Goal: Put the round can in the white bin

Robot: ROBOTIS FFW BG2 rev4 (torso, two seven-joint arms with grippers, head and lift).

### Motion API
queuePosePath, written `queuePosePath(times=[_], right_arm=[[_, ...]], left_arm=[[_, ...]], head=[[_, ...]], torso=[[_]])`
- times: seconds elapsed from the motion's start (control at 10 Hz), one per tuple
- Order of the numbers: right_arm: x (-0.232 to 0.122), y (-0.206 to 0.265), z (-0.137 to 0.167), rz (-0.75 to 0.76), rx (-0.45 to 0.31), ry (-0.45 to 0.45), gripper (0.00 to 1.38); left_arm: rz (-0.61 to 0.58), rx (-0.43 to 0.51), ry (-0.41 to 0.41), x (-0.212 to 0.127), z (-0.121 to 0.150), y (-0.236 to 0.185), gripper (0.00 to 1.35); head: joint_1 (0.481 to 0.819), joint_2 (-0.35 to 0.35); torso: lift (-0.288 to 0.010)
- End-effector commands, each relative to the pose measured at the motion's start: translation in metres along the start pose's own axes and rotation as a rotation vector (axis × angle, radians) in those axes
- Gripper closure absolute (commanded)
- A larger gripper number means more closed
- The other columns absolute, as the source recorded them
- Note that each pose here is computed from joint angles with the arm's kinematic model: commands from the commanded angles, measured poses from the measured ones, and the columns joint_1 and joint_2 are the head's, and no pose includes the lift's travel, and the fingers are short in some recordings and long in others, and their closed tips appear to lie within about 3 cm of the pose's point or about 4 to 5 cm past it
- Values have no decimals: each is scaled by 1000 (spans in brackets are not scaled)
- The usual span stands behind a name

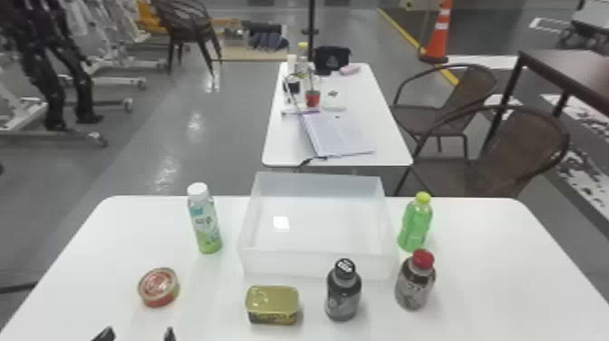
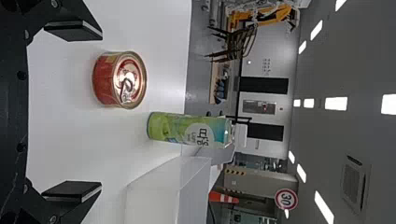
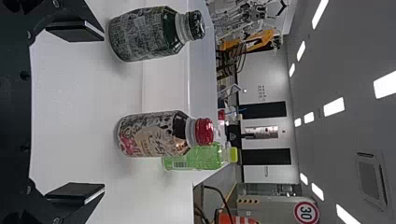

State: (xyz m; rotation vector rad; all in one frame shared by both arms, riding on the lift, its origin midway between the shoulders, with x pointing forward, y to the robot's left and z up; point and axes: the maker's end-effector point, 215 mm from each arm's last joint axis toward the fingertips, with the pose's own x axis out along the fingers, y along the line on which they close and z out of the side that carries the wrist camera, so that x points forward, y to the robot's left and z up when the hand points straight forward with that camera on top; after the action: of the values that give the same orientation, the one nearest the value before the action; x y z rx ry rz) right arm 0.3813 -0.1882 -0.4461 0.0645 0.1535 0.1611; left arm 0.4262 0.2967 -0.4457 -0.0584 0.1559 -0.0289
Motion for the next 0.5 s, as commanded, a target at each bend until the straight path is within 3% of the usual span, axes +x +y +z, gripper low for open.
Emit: queuePosePath(times=[0.0,0.4], right_arm=[[0,0,0,0,0,0,153],[0,0,0,0,1,0,153]], left_arm=[[-1,-1,0,1,-1,-1,167],[-1,-2,1,1,-1,-1,167]], head=[[549,0],[549,0]], torso=[[-100],[-100]])
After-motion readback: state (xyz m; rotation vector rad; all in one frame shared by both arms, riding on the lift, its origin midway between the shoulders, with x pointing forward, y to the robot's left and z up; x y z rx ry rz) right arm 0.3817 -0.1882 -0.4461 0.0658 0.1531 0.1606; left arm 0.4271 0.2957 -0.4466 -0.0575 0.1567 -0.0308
